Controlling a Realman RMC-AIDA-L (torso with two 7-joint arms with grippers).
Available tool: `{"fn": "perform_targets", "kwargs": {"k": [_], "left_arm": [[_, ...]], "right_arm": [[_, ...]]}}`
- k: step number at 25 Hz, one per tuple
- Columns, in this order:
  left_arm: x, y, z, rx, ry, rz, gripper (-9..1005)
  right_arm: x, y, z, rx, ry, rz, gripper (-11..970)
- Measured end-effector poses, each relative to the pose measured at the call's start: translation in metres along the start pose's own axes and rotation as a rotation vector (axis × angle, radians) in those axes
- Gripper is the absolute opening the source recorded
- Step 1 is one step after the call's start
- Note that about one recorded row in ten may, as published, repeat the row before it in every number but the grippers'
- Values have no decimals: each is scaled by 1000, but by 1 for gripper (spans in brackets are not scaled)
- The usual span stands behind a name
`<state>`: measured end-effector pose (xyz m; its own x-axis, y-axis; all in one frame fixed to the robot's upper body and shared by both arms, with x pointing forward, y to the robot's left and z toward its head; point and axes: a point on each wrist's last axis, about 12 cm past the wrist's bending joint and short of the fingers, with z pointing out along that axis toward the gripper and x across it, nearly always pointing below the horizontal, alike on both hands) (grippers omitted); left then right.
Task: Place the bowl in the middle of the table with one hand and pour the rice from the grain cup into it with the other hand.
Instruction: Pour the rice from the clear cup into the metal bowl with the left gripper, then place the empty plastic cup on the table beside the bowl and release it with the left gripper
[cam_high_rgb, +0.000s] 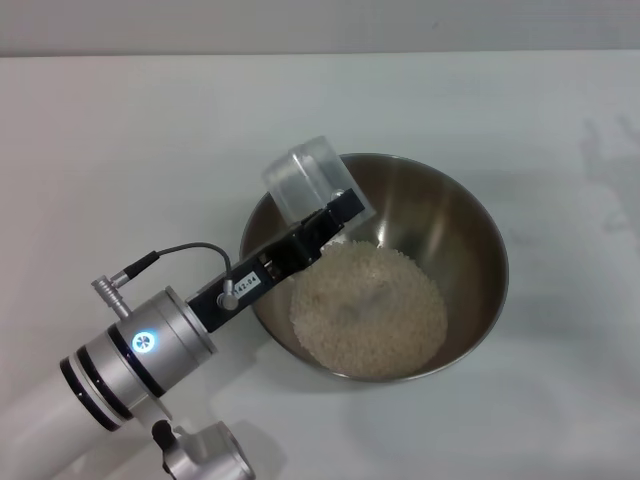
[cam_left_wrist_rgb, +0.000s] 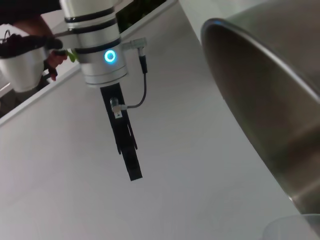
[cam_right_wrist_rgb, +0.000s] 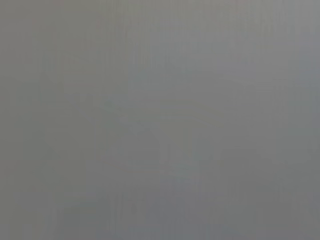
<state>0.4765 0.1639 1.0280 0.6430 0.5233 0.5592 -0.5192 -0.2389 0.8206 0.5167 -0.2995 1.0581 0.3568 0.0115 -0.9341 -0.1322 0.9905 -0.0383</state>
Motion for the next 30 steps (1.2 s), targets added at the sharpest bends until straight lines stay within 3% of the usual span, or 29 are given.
{"fn": "perform_targets", "kwargs": {"k": [10, 16, 17, 18, 21, 24, 25, 26, 27, 29, 30], "left_arm": [[-4, 1, -3, -4, -10, 25, 47], [-3, 6, 2, -26, 20, -45, 49], [3, 11, 9, -61, 79, -202, 50], [3, 11, 9, -61, 79, -202, 50], [13, 16, 14, -108, 176, -475, 51], [21, 17, 14, -145, 248, -669, 52], [21, 17, 14, -145, 248, -669, 53], [24, 17, 12, -163, 272, -754, 53], [31, 14, 6, -208, 336, -964, 53], [34, 13, 4, -221, 355, -1016, 54], [39, 9, 0, -246, 400, -1151, 55]], "right_arm": [[0, 2, 4, -11, 0, 2, 426], [0, 3, 5, -13, 1, 9, 426], [0, 3, 6, -14, 0, 11, 426], [0, 3, 6, -14, 0, 11, 426], [0, 4, 7, -16, -3, 16, 426], [-1, 6, 10, -21, -12, 26, 426], [-1, 6, 10, -21, -12, 26, 426], [-2, 6, 11, -22, -14, 29, 426], [-2, 6, 12, -25, -14, 38, 426], [-2, 7, 13, -26, -15, 45, 426], [-2, 7, 14, -27, -16, 53, 426]]}}
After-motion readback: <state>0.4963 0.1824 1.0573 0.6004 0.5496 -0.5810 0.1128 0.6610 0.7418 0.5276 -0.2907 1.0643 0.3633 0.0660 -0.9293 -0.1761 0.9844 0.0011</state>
